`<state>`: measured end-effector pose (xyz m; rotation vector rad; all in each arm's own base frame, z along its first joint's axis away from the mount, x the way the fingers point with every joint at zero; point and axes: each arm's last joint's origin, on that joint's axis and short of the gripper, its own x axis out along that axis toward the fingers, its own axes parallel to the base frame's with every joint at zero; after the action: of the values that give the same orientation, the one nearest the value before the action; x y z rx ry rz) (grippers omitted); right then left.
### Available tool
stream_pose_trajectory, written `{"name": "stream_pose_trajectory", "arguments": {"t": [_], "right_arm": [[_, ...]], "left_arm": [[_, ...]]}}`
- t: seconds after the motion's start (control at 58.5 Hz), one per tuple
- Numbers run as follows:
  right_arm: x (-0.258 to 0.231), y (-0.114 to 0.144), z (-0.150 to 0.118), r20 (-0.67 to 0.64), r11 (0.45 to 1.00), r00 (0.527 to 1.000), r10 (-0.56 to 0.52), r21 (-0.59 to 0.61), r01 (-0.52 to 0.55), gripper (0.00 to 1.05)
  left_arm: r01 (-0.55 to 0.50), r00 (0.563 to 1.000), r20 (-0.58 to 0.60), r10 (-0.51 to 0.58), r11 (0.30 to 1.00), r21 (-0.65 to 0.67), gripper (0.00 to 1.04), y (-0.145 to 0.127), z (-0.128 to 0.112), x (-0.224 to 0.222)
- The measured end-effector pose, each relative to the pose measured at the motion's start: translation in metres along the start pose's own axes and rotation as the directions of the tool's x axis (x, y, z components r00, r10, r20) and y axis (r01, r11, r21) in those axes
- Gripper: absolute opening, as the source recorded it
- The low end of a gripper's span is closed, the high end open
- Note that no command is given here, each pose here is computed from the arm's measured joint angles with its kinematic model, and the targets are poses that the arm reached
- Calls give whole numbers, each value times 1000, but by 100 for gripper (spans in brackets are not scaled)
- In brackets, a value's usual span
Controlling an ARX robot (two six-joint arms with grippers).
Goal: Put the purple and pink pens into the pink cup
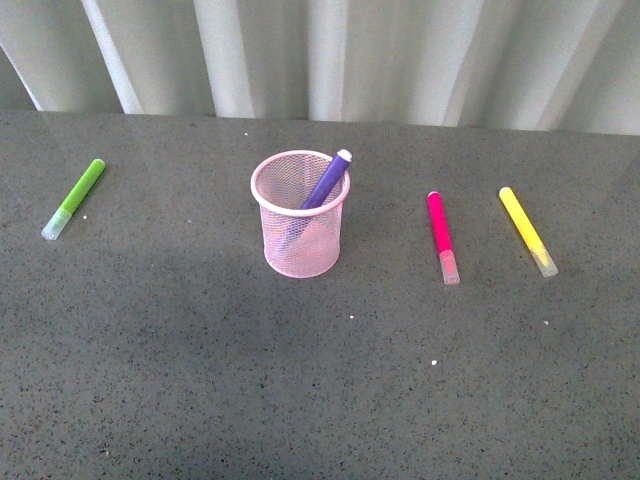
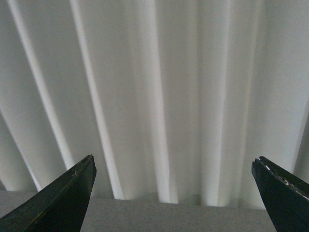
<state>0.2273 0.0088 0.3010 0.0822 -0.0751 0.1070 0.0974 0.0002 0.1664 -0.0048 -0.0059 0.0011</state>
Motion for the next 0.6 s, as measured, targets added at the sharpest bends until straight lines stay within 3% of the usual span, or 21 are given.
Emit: {"name": "stream_pose_trajectory", "arguments": {"t": [0.068, 0.171, 0.274, 0.342, 0.411, 0.513, 0.599], "right_arm": [[39, -1, -4, -92, 999, 995, -42, -10, 41, 98], [103, 0, -31, -302, 996, 949, -88, -45, 78, 98], [157, 8, -82, -563, 995, 821, -95, -74, 64, 98], [178, 19, -121, -707, 996, 703, -78, -77, 33, 98], [185, 29, -149, -784, 997, 617, -70, -76, 17, 98], [191, 41, -175, -836, 998, 546, -60, -66, 8, 98], [194, 49, -189, -852, 999, 521, -50, -53, 11, 98]], "left_arm": [[0, 1000, 0, 0, 1000, 0, 98, 0, 0, 0], [0, 1000, 0, 0, 1000, 0, 98, 0, 0, 0], [0, 1000, 0, 0, 1000, 0, 98, 0, 0, 0], [0, 1000, 0, 0, 1000, 0, 98, 0, 0, 0], [0, 1000, 0, 0, 1000, 0, 98, 0, 0, 0], [0, 1000, 0, 0, 1000, 0, 98, 0, 0, 0], [0, 1000, 0, 0, 1000, 0, 98, 0, 0, 0]]}}
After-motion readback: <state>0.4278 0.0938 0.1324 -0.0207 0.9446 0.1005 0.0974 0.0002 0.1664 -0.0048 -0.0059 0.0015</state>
